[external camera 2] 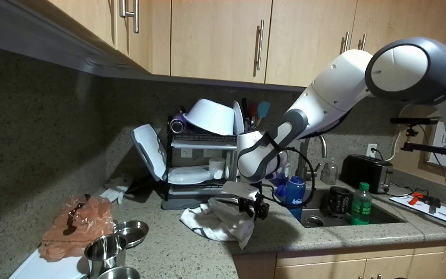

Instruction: Fold the towel

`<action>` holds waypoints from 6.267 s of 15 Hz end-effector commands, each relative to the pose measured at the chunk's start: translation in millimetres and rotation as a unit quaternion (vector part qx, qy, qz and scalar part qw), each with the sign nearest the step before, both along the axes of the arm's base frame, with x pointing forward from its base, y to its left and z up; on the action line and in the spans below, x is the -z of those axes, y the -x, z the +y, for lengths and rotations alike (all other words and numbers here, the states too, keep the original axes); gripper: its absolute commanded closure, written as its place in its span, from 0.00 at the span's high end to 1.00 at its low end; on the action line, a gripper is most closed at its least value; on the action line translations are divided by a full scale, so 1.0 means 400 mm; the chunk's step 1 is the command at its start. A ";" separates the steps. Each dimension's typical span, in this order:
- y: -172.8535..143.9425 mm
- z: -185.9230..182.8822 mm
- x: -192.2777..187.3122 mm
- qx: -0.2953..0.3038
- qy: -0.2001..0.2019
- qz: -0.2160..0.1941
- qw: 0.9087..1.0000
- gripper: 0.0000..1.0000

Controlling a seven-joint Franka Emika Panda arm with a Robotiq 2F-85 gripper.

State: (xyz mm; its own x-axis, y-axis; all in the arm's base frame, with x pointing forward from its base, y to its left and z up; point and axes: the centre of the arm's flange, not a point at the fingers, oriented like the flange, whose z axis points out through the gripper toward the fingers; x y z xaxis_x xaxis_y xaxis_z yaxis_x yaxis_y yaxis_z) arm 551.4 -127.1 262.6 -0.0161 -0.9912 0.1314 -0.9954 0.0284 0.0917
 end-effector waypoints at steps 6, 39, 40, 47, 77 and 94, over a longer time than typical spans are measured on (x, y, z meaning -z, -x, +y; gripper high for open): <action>-0.084 0.053 -0.045 -0.037 0.029 -0.006 0.999 0.00; -0.175 0.153 -0.102 -0.102 0.060 -0.034 0.992 0.02; -0.182 0.162 -0.110 -0.106 0.061 -0.038 0.992 0.02; -0.225 0.199 -0.137 -0.123 0.061 -0.050 0.989 0.02; -0.465 0.396 -0.166 -0.234 0.105 -0.046 0.965 0.02; -0.478 0.515 -0.011 -0.281 0.117 0.018 0.953 0.44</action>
State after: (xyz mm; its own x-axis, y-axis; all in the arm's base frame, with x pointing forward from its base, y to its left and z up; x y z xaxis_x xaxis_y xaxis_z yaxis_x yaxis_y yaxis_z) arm 739.7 83.3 252.0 0.4998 -0.7962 0.3411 -0.8659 -0.4694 0.1731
